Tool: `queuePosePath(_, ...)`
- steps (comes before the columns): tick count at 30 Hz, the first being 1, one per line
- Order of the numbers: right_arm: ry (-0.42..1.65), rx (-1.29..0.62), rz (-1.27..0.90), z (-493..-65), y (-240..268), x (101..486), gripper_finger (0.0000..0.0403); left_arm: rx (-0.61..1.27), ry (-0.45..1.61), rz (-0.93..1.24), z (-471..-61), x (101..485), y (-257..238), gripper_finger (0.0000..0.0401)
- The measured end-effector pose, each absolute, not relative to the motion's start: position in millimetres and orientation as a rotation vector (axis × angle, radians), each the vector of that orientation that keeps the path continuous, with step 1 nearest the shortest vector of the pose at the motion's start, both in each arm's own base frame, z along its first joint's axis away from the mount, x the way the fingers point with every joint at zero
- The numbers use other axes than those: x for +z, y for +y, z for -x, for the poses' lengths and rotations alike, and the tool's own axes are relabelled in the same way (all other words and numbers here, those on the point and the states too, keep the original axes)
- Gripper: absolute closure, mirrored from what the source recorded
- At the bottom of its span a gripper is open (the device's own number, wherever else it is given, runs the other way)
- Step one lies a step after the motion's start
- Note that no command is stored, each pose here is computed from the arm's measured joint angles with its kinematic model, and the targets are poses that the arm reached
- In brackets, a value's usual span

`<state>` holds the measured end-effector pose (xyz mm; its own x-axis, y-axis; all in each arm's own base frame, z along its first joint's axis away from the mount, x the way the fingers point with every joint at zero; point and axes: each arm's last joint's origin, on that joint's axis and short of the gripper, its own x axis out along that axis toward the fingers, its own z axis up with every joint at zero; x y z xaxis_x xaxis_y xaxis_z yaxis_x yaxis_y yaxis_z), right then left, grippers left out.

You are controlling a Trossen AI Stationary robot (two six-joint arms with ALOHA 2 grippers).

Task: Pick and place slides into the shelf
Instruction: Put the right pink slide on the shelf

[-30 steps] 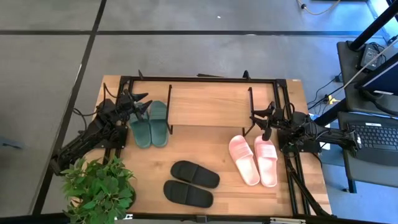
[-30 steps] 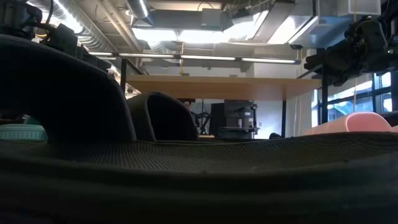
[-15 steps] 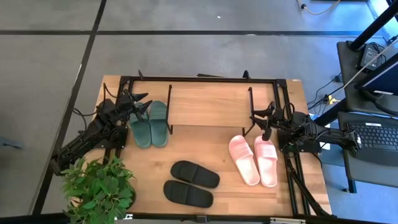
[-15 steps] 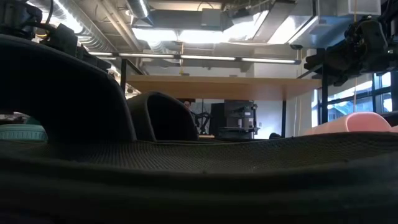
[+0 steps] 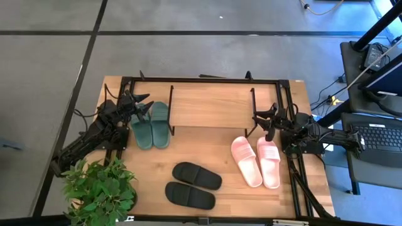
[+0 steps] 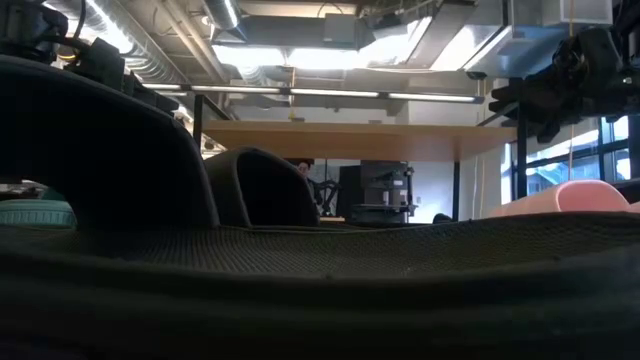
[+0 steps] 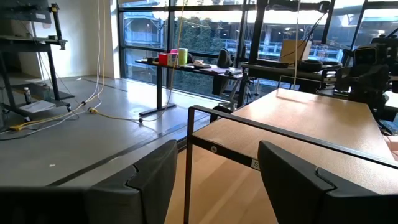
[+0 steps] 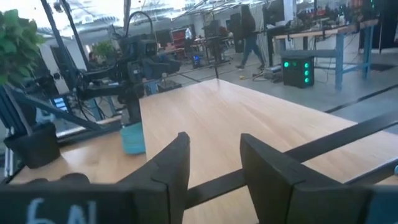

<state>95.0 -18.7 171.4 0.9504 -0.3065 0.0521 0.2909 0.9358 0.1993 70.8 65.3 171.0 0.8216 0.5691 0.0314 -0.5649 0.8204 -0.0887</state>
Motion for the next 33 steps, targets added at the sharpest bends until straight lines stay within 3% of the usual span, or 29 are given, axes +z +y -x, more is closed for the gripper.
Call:
queuePosePath(6, -0.081, -0.305, -0.199, -95, -19, 171, 0.0260, 0.604, -0.057, 0.076, -71, 171, 65, 0.0185)
queuePosePath(15, -0.098, -0.310, 0.062, -93, -18, 183, 0.0260, 0.604, -0.058, 0.076, -71, 171, 65, 0.0185)
queuePosePath(26, -0.080, -0.241, 0.292, -92, -10, 269, 0.0260, 0.603, -0.058, 0.076, -71, 171, 65, 0.0185)
queuePosePath(33, 0.251, -0.226, 0.355, -126, -4, 319, 0.0260, 0.603, -0.058, 0.076, -71, 171, 65, 0.0185)
